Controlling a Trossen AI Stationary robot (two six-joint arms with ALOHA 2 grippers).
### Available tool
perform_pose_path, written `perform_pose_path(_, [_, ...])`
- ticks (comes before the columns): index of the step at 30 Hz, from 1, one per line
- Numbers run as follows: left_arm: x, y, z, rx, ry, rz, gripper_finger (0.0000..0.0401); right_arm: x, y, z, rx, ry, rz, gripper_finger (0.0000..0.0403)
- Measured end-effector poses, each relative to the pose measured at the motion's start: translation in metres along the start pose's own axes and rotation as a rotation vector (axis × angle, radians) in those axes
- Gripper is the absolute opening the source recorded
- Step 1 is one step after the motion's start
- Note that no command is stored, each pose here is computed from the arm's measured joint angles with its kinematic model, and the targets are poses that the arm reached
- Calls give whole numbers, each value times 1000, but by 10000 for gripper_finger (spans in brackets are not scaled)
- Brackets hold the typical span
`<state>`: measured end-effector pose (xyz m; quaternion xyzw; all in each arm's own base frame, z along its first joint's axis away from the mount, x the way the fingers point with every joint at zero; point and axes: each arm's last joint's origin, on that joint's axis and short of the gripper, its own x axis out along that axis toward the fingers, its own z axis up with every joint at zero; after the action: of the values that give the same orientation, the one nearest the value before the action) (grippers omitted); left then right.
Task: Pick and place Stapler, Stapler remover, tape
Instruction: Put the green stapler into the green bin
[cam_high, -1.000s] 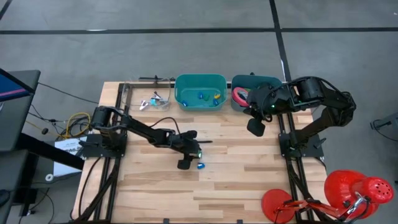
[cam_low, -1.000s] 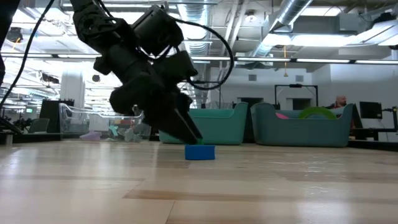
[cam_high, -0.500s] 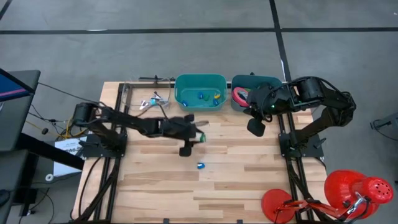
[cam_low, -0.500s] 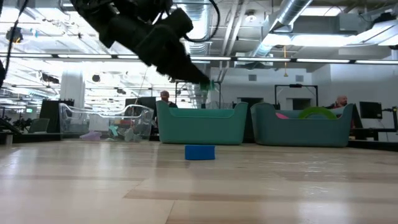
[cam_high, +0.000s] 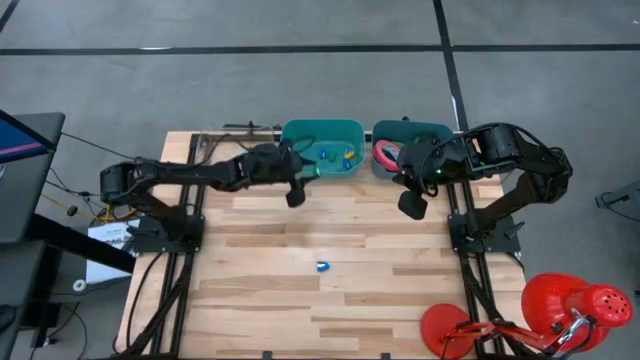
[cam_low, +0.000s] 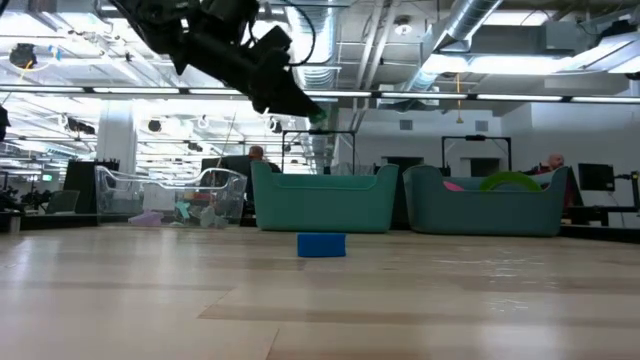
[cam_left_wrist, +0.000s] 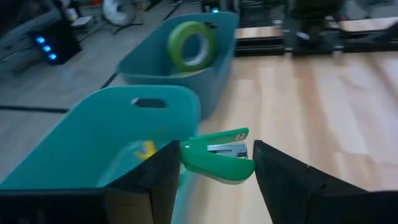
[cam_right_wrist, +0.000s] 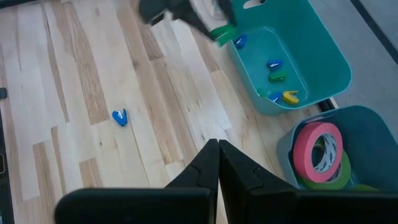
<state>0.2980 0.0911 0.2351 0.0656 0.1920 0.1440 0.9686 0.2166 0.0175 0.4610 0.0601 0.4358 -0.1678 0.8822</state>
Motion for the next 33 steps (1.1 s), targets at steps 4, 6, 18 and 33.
perform_pose_path(4, [0,21,-4,-26,4,16,185,0,0,0,0,0,0,1])
perform_pose_path(6, [-1,30,-6,-37,7,34,185,0,0,0,-5,0,0,1])
perform_pose_path(18, [-8,81,-19,-97,35,188,185,2,-5,2,13,-2,-22,1])
perform_pose_path(33, [12,95,-40,-116,46,229,185,11,-47,12,62,9,-165,0])
